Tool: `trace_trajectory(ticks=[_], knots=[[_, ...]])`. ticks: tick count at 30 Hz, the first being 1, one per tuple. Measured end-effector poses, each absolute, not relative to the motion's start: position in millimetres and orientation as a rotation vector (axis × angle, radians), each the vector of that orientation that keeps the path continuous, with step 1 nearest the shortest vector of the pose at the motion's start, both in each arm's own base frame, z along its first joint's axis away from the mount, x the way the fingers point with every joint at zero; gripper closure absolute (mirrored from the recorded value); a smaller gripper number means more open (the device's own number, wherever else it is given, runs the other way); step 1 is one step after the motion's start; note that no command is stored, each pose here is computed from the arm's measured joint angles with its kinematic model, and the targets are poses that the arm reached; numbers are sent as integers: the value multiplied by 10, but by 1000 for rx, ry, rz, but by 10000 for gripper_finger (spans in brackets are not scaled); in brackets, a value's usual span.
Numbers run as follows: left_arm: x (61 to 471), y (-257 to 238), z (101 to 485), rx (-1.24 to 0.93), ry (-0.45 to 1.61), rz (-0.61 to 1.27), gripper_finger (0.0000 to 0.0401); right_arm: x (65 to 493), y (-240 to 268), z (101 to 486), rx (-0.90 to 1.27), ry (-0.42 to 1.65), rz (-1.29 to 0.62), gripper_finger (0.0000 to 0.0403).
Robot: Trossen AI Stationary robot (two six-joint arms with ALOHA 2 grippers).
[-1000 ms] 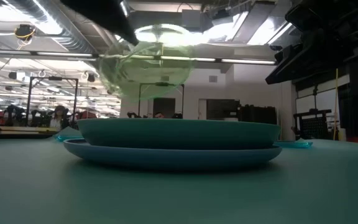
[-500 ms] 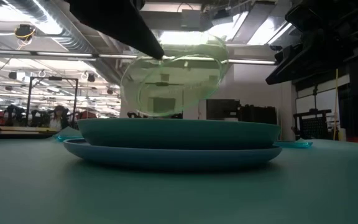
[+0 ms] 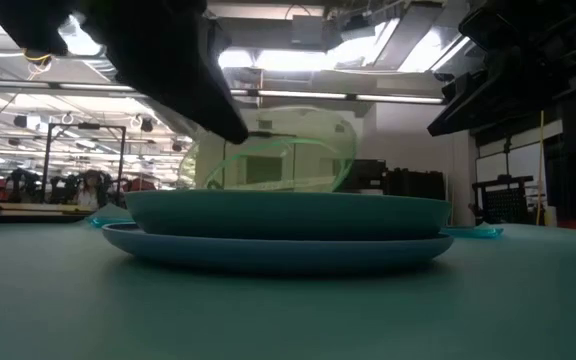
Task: Stack plastic plates
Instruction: Stack the light green plate on top of the white plate
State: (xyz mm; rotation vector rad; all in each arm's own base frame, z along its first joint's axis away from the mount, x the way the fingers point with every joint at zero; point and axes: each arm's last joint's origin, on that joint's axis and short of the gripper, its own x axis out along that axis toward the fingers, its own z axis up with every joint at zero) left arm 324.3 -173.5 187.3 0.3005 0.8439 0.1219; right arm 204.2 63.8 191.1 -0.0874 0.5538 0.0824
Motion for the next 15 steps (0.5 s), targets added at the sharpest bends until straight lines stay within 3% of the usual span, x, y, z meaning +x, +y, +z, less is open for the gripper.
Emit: trace_trajectory(ticks=[15], knots=[[3289, -1679, 1810, 246, 877, 120, 375, 2042, 638, 1911, -87, 554, 82, 276]])
